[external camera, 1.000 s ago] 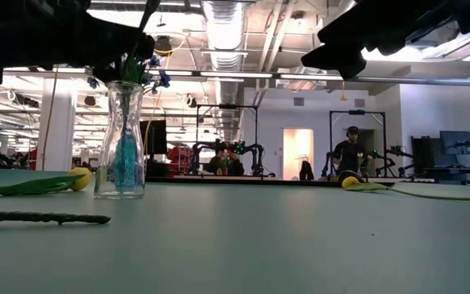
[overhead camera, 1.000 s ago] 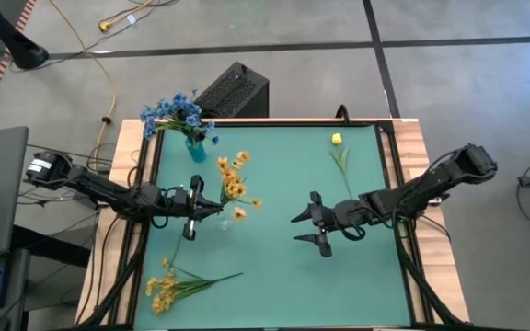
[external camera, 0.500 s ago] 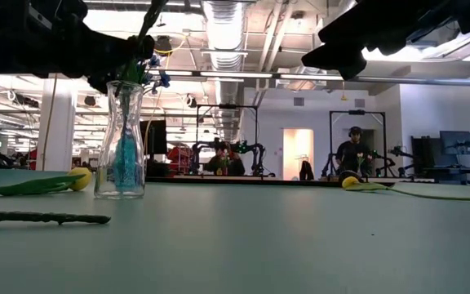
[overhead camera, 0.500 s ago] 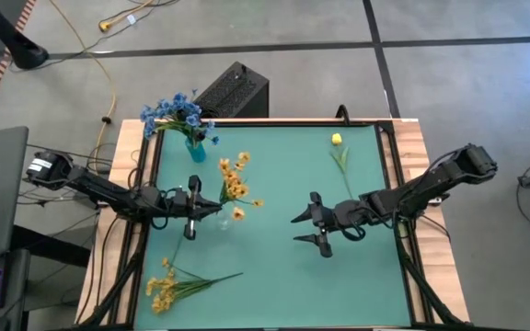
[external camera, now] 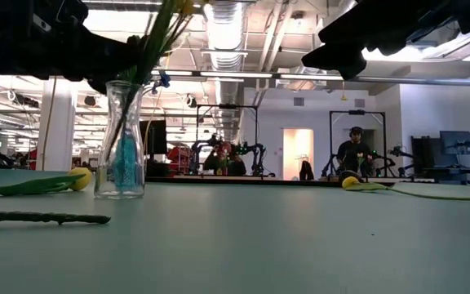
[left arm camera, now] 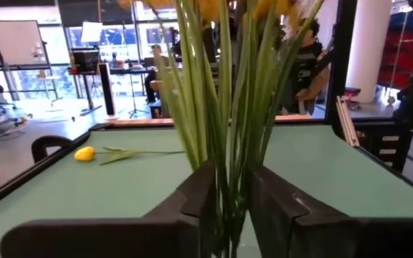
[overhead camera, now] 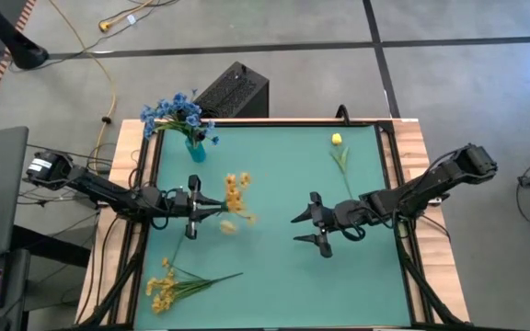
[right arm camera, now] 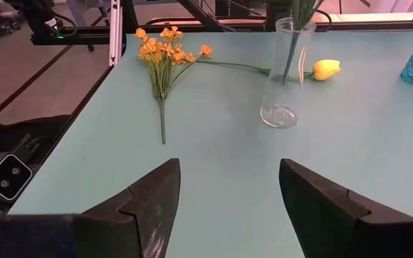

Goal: Sort flowers into vase by color
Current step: Put the top yellow flowers into the transparent vase

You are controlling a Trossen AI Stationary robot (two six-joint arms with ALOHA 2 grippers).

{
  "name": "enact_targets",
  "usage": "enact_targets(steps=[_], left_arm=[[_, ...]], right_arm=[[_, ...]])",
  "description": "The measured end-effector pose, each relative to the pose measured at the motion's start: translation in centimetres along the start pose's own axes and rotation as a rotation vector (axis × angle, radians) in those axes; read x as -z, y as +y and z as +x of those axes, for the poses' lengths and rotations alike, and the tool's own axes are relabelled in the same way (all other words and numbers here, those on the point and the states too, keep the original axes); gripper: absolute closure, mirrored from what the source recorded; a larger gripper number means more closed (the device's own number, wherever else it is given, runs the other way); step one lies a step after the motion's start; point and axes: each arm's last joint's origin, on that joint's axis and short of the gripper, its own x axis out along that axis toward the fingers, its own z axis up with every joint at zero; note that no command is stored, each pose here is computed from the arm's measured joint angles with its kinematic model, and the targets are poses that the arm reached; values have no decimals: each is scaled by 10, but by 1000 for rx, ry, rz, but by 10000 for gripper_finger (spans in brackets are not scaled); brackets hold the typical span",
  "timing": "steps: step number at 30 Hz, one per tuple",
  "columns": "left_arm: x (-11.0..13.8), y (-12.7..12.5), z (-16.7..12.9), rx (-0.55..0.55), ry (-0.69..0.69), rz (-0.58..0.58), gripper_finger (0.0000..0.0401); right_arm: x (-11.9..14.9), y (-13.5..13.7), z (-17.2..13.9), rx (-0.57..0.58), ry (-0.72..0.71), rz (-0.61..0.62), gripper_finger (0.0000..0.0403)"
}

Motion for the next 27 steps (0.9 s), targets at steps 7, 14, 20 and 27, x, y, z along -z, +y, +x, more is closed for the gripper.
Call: enact_targets(steps=[7,14,20,27], left_arm=[[0,0,0,-6,0,7,315],[0,3,-3,-81,31,31,307],[-4,5,-7,-104,91,2,307],[-45,5,2,-112,363,14,307]], right_arm=[[0,0,0,0,0,0,139],[0,0,0,0,1,0,139],[0,0,0,0,1,0,139],[0,0,0,0,-2,0,139]])
